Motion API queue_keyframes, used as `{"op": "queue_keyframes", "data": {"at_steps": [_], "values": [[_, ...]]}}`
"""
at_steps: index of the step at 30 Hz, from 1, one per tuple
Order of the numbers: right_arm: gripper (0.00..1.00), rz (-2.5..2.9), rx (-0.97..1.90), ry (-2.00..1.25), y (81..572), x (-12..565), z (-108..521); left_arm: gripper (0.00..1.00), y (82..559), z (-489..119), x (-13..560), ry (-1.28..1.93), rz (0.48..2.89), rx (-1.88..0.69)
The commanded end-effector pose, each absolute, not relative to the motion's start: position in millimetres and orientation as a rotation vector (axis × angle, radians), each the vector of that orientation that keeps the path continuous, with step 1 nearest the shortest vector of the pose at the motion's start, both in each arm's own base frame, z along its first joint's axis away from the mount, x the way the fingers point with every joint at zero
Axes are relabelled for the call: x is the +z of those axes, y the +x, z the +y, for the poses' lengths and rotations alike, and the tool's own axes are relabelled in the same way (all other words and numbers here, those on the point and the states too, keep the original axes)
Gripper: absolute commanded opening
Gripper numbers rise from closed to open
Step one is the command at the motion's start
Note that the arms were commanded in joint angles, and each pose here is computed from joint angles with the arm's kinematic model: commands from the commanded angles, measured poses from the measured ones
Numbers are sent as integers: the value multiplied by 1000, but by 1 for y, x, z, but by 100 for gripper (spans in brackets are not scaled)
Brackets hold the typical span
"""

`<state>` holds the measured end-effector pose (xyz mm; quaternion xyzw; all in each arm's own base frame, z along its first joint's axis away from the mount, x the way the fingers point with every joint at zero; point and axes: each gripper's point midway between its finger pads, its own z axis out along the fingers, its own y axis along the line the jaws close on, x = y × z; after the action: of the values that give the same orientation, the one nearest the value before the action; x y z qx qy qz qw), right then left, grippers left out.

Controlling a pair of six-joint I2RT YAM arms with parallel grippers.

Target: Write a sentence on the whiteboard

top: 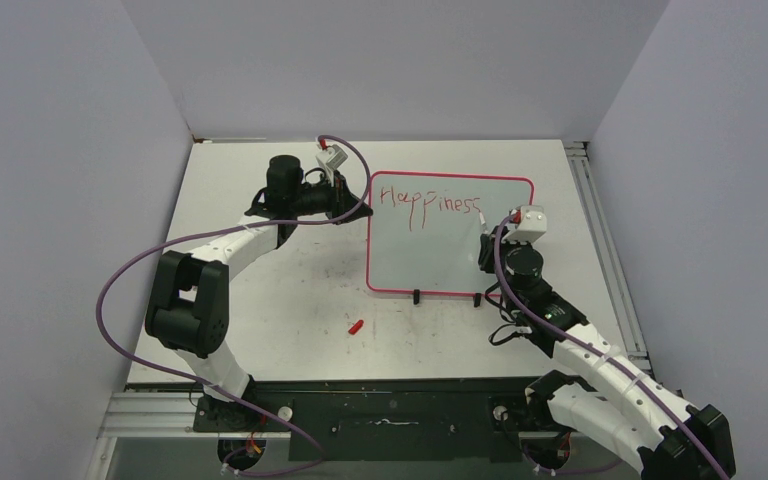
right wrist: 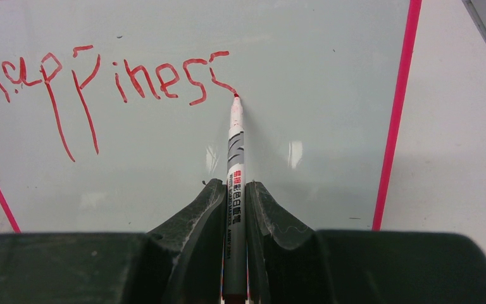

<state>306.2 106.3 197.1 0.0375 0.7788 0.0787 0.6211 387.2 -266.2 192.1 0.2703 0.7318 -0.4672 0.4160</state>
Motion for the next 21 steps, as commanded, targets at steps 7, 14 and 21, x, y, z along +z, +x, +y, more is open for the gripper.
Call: {"op": "queue_keyframes", "data": {"at_steps": [7, 14, 21], "values": [[5, 1791, 245, 45, 302, 197, 121, 0, 388, -265, 232, 728, 1706, -1131], [5, 1748, 276, 36, 297, 214, 123, 0, 388, -265, 232, 728, 1705, -1132], [5, 1670, 174, 139, 297, 239, 94, 0, 388, -265, 232, 726, 1706, -1130]]}}
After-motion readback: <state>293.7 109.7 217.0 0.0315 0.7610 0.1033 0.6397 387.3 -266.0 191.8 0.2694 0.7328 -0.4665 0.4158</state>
